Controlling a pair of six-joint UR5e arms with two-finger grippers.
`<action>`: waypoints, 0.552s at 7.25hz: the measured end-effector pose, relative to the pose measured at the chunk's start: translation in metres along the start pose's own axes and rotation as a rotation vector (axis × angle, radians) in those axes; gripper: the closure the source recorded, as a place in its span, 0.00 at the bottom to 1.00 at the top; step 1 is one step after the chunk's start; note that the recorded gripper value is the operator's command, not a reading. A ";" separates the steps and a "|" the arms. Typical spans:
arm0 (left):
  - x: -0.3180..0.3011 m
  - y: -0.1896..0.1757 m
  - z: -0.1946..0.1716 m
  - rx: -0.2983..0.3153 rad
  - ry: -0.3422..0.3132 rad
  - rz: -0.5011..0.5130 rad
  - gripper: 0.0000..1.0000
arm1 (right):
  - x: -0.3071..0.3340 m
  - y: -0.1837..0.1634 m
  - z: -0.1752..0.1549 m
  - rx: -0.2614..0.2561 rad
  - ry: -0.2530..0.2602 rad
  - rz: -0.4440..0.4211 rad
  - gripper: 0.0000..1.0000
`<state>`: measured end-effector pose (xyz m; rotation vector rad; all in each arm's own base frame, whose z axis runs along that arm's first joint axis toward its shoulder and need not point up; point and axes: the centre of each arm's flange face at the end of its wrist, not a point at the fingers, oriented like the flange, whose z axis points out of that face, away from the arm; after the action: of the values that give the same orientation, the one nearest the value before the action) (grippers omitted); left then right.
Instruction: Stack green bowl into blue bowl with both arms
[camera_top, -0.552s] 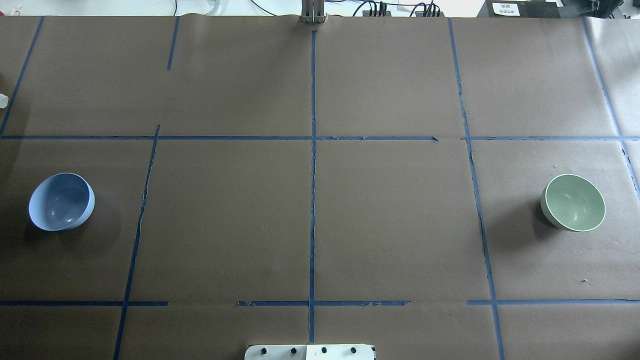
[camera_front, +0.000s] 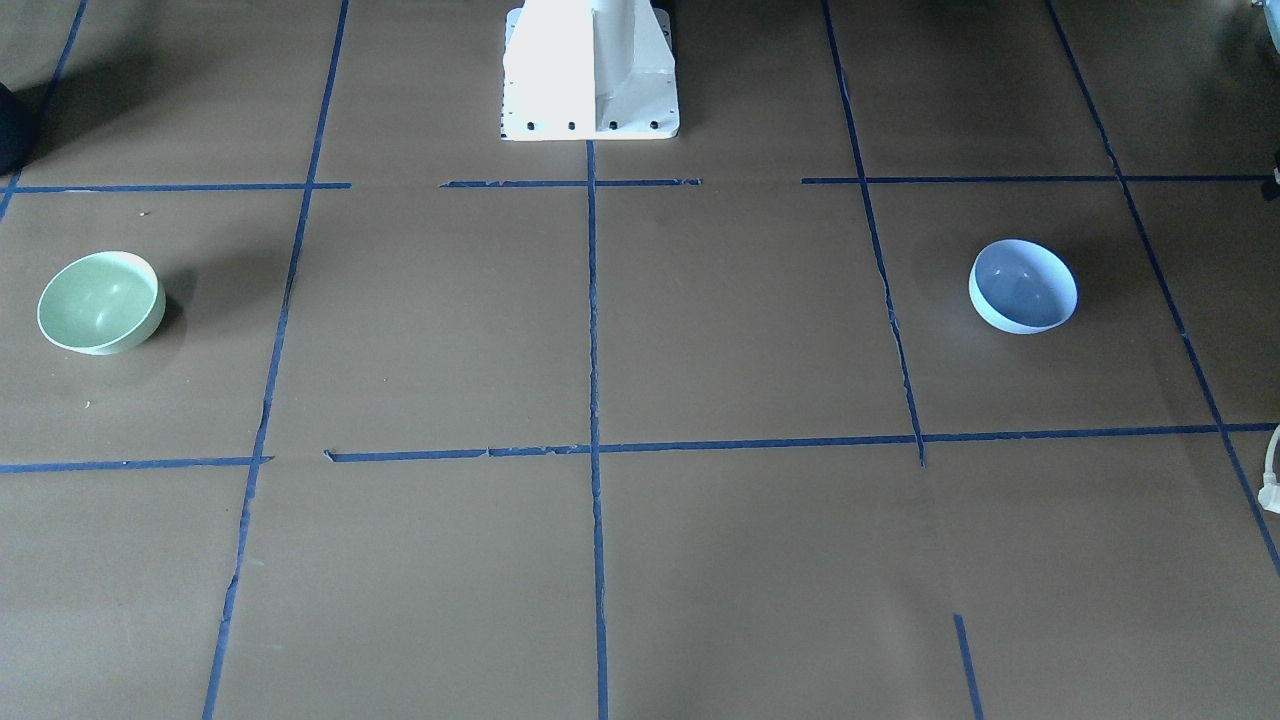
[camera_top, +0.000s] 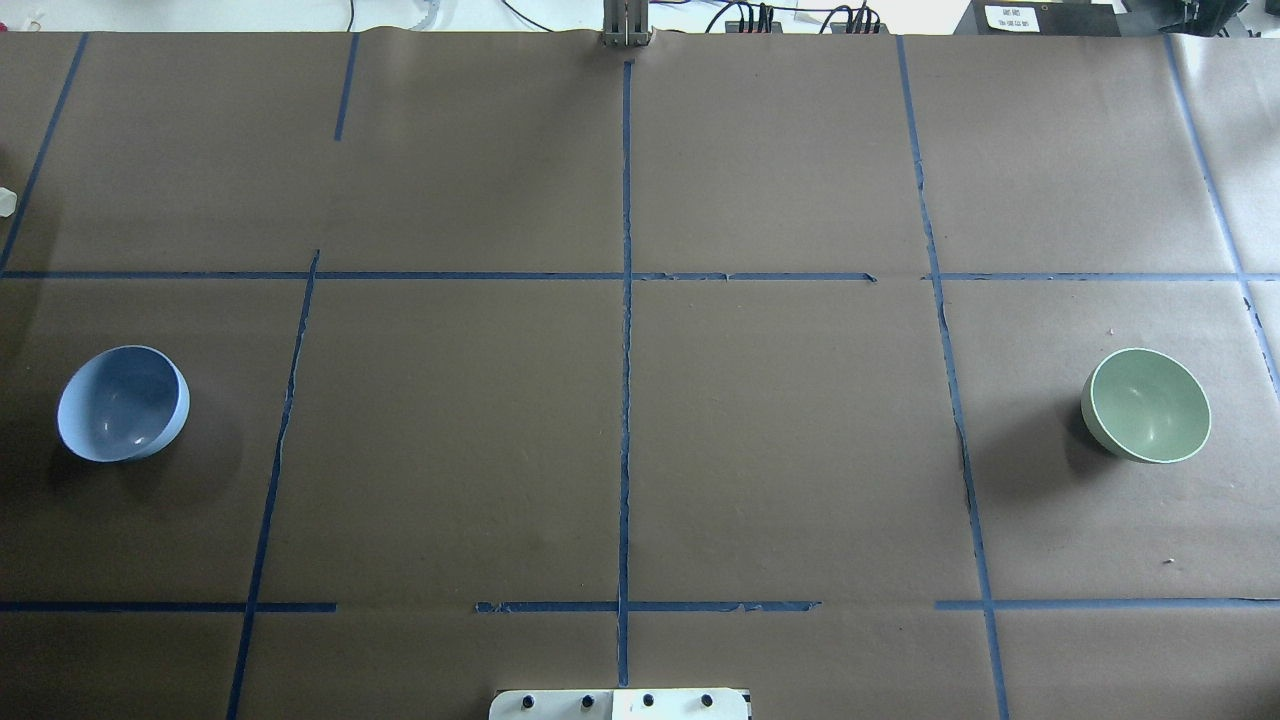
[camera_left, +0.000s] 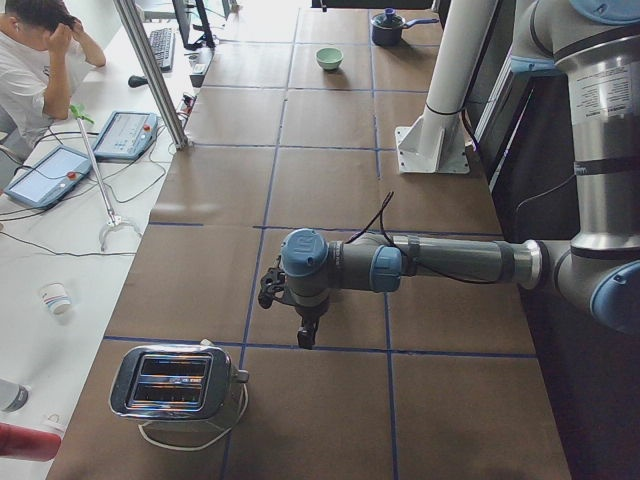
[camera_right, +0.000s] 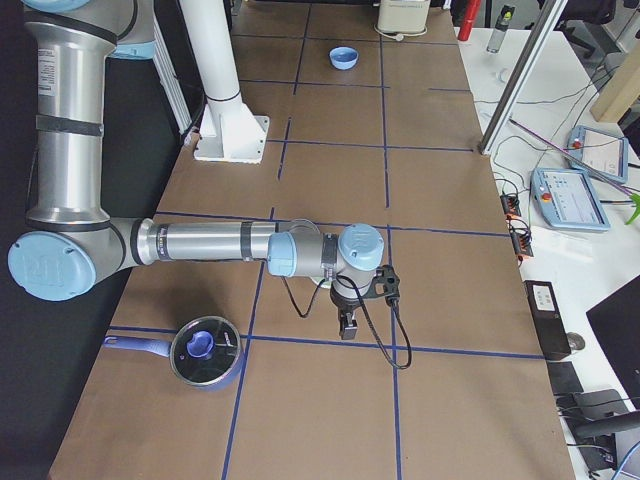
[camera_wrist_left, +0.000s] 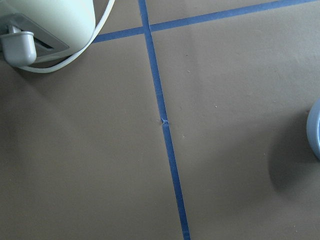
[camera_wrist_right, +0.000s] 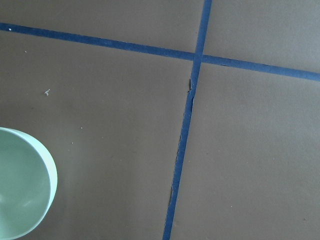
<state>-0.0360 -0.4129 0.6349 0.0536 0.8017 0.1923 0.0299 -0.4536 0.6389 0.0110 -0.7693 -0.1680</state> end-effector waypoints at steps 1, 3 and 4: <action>0.002 -0.004 -0.001 0.004 0.001 0.003 0.00 | 0.000 -0.001 0.000 0.005 0.000 -0.002 0.00; 0.014 -0.046 -0.018 0.053 -0.001 0.052 0.00 | -0.002 -0.001 0.000 0.009 0.000 -0.001 0.00; 0.018 -0.067 -0.023 0.069 0.010 0.065 0.00 | -0.003 -0.002 0.001 0.008 -0.001 -0.004 0.00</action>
<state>-0.0303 -0.4755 0.5986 0.1443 0.8170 0.2264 0.0269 -0.4551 0.6369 0.0197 -0.7713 -0.1688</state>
